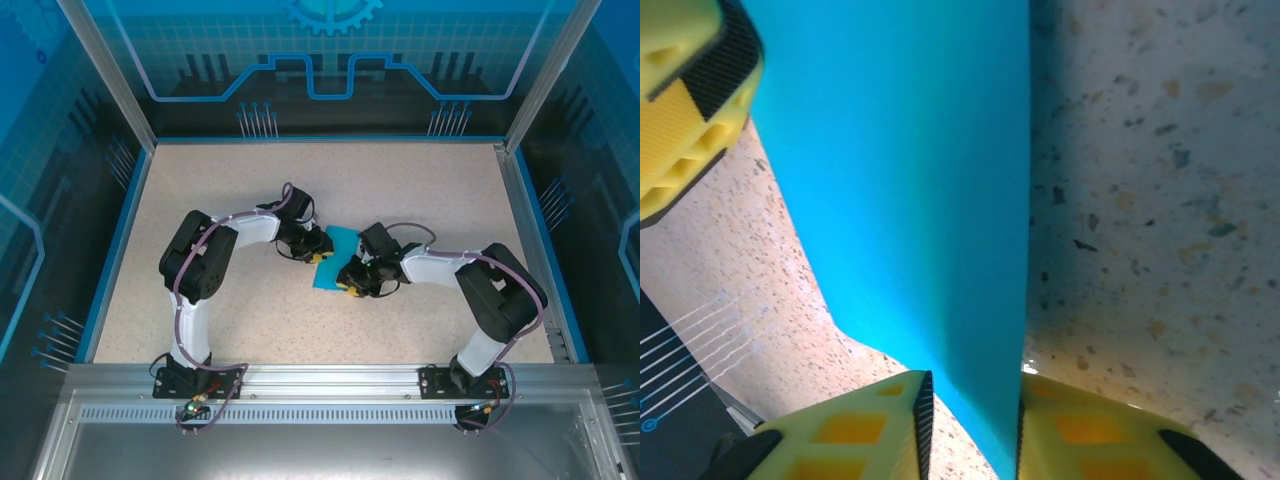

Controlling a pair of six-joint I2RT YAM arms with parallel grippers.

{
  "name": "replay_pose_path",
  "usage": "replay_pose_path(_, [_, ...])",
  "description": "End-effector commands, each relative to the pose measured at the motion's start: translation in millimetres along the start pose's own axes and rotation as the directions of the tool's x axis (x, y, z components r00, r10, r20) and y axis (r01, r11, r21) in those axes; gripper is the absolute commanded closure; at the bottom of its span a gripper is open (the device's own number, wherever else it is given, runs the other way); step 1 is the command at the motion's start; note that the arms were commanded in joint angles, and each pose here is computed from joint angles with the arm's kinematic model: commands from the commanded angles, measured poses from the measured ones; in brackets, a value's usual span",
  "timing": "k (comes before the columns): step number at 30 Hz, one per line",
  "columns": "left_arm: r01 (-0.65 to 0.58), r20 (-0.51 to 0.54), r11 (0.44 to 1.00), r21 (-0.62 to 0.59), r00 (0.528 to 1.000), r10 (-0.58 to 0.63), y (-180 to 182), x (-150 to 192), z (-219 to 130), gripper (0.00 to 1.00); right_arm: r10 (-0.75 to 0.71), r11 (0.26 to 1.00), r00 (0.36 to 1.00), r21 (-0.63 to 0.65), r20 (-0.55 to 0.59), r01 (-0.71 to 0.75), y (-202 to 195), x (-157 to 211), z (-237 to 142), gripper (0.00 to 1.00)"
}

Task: Fold a paper plane with a square sheet of paper (pick it up from the middle)
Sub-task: Third fold the triangle at the center of the table.

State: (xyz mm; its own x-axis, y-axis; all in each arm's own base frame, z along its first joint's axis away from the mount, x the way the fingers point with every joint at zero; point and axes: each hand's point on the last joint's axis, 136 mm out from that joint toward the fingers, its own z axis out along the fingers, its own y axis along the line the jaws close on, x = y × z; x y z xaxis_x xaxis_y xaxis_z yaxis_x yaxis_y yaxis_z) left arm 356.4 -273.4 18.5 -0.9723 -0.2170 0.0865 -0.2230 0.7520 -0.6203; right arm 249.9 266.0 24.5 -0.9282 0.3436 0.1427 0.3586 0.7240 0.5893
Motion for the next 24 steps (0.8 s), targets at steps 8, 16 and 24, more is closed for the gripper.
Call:
replay_pose_path(8, [0.038, -0.025, 0.993, -0.109, 0.999, -0.041, 30, 11, 7, 0.71, 0.054, 0.999, 0.998, 0.008, 0.040, -0.054, -6, 5, -11, 0.81])
replay_pose_path(16, [0.033, -0.023, 0.998, -0.057, 0.999, -0.034, 16, 16, -4, 0.70, 0.032, 0.999, 0.998, 0.001, 0.046, -0.032, 3, -2, -20, 0.94])
replay_pose_path(24, [-0.035, -0.010, 0.997, 0.073, 0.999, 0.036, -25, 17, -25, 0.69, -0.052, 0.993, 0.998, 0.108, -0.048, 0.056, 10, -3, -31, 0.95])
